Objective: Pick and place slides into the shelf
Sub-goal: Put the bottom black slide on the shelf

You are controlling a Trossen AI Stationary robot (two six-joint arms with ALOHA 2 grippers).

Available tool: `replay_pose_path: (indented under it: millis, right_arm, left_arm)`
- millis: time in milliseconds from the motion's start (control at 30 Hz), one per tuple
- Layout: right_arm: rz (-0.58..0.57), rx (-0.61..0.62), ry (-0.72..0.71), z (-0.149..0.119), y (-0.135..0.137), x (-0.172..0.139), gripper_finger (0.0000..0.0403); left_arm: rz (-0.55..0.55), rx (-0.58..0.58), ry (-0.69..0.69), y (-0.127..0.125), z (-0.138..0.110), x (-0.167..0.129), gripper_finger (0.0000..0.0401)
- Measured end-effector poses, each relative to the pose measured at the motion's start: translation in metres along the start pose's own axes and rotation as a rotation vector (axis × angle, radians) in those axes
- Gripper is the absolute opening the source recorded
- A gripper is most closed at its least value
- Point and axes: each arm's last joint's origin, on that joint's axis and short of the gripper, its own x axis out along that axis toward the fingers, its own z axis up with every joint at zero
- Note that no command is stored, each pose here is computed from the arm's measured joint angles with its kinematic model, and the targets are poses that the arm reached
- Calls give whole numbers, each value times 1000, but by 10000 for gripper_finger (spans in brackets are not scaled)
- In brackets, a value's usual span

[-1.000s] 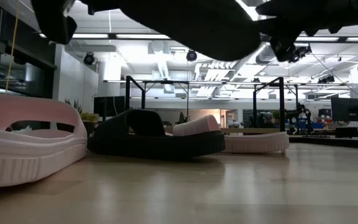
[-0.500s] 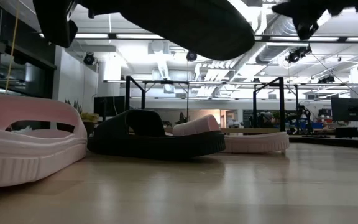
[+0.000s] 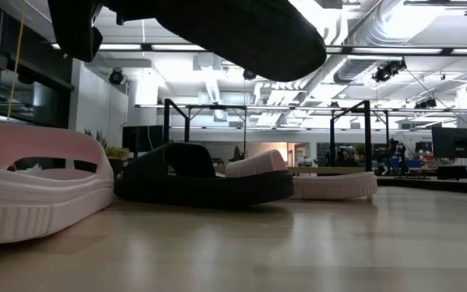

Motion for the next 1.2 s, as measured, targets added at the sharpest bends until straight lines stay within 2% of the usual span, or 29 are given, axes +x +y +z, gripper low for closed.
replay_pose_path:
  millis: [233,467,833,1200]
  right_arm:
    - [-104,-159,94,16,31,22,118]
    - [-213,-277,151,31,51,42,118]
    - [-346,-278,279,39,63,84,118]
    - [-366,-271,288,55,61,99,118]
  left_arm:
    - [-1,-42,13,3,-4,7,52]
    - [-15,-56,64,2,-13,15,54]
    - [-16,-69,68,2,-14,16,55]
    - [-16,-69,68,3,-14,16,55]
